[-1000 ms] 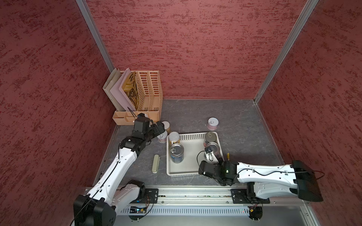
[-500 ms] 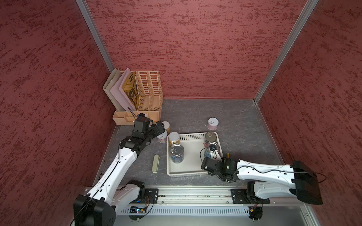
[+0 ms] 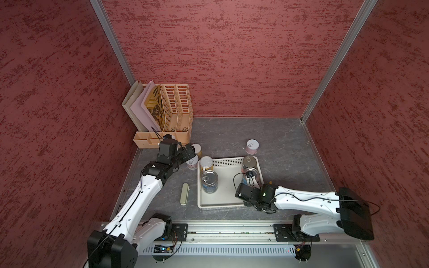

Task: Put the canned food in the basket
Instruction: Place the canned food in the basket, then pick up the canned food from the center of the board, then place the canned food in the basket.

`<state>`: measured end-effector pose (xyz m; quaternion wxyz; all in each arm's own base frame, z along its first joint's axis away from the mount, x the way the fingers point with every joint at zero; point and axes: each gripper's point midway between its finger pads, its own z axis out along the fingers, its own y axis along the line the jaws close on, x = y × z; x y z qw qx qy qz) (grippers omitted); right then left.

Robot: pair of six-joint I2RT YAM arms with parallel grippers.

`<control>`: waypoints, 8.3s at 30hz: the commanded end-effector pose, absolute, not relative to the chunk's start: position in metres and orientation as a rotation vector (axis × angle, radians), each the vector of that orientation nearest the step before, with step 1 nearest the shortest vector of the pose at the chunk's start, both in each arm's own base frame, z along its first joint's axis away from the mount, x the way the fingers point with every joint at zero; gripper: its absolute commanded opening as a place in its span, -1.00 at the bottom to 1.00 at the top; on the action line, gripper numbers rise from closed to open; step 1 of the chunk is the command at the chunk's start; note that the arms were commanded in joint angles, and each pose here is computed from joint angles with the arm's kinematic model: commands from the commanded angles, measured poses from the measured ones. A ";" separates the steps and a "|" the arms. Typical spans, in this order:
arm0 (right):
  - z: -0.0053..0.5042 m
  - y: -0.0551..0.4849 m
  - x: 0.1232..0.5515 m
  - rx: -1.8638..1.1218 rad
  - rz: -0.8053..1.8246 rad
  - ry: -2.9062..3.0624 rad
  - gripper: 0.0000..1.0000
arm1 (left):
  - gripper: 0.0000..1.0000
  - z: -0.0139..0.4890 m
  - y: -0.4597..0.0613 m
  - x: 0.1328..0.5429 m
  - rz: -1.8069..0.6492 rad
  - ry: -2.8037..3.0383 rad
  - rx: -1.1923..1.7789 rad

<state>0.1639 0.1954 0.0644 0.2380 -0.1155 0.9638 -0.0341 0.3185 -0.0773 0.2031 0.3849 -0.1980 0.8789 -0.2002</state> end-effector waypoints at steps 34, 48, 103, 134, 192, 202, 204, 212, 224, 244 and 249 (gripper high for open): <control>0.112 0.172 0.155 -0.363 0.033 2.561 0.97 | 0.99 0.212 -0.080 0.325 -0.534 2.217 -0.491; 0.273 0.222 0.200 -0.390 0.220 2.201 0.97 | 0.99 0.188 -0.078 0.351 -0.449 2.293 -0.496; 0.236 0.216 0.301 -0.075 0.312 2.126 0.97 | 0.99 0.086 -0.102 0.428 0.026 2.603 -0.219; 0.223 0.227 0.303 -0.117 0.317 2.174 0.96 | 0.20 0.096 -0.087 0.425 0.052 2.582 -0.307; 0.234 0.169 0.302 0.103 0.204 2.075 0.97 | -0.16 0.274 -0.255 0.275 -0.459 2.209 0.267; 0.235 0.156 0.301 0.153 0.194 2.047 0.97 | -0.21 0.249 -0.286 0.225 -0.537 2.341 0.365; 0.234 0.155 0.301 0.159 0.191 2.043 0.97 | -0.22 0.243 -0.293 0.216 -0.543 2.361 0.392; 0.234 0.154 0.301 0.156 0.189 2.048 0.96 | -0.23 0.213 -0.310 0.193 -0.492 2.424 0.462; 0.228 0.160 0.303 0.140 0.197 2.071 0.97 | -0.24 0.176 -0.302 0.178 -0.480 2.505 0.443; 0.223 0.163 0.305 0.131 0.190 2.088 0.96 | -0.23 0.122 -0.260 0.149 -0.347 2.586 0.374; 0.222 0.165 0.305 0.129 0.191 2.091 0.97 | -0.22 0.109 -0.248 0.148 -0.265 2.618 0.347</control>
